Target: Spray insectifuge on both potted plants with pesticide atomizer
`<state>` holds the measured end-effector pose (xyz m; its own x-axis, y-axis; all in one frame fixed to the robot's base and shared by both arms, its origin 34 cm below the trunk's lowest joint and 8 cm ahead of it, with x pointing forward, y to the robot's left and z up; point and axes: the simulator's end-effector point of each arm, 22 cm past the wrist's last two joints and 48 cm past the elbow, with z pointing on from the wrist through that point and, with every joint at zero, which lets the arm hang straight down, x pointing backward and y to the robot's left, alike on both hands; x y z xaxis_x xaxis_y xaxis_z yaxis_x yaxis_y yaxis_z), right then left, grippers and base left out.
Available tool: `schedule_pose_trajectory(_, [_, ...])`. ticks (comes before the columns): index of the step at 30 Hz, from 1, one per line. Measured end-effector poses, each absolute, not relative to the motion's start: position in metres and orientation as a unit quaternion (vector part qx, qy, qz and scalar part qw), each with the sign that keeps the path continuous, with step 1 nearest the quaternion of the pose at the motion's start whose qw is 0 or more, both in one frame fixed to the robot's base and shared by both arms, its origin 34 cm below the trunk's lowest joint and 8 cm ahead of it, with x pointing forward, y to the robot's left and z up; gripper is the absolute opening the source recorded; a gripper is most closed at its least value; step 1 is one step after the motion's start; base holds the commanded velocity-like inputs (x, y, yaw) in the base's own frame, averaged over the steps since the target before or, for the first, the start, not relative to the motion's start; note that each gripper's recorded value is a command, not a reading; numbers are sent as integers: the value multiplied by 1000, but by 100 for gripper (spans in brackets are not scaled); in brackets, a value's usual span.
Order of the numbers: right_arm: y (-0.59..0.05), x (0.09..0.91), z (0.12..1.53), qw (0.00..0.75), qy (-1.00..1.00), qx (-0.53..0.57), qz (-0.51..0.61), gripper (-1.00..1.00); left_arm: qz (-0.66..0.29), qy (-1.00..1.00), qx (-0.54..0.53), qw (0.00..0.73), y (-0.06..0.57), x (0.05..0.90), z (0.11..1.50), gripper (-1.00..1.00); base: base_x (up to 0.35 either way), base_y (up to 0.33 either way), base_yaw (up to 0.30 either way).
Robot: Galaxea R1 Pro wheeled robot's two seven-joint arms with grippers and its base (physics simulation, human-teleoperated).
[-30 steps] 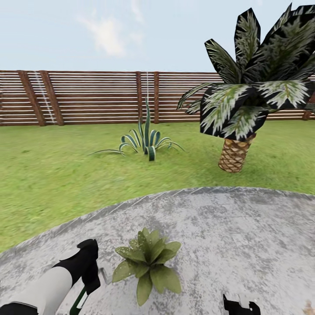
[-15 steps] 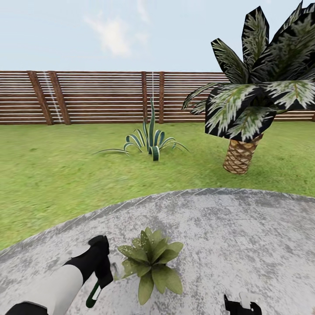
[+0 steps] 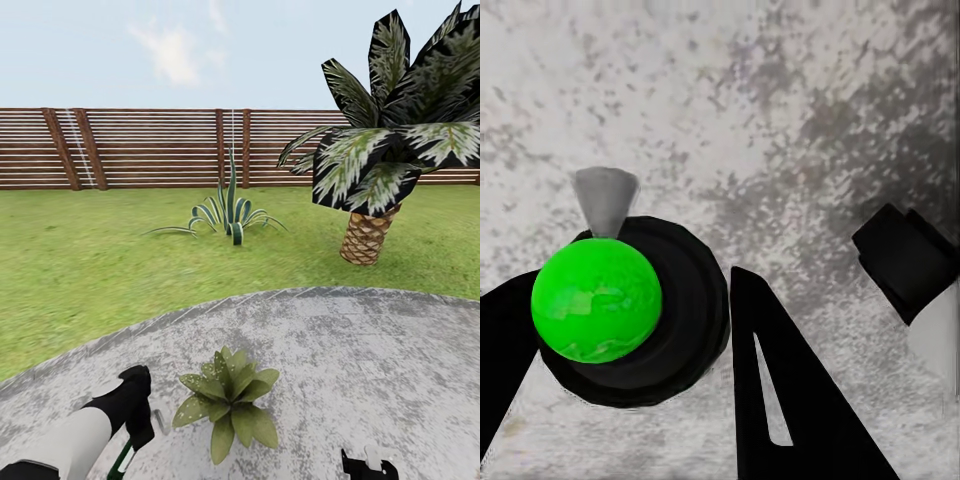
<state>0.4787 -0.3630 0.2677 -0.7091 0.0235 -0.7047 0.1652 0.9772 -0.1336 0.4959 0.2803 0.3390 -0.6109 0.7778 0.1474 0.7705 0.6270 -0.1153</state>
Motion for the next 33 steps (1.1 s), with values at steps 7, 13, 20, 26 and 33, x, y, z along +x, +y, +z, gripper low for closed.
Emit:
schedule_pose_trajectory(7, [-363,479,268,378,920,51,-94,100,24,-890,-454,36,234,531,359,-100,0,0,0])
schedule_pose_trajectory(13, [-363,479,268,378,920,51,-93,100,1,-900,-433,60,289,523,355,-100,0,0,0])
schedule_pose_trajectory(20, [-363,479,268,378,920,51,-94,100,23,-895,-440,66,260,512,347,-100,0,0,0])
schedule_pose_trajectory(26, [-363,479,268,378,920,51,-94,100,30,-890,-450,62,241,512,347,-100,0,0,0])
schedule_pose_trajectory(33, [-363,479,268,378,919,51,-94,100,13,-898,-431,84,286,502,343,-100,0,0,0])
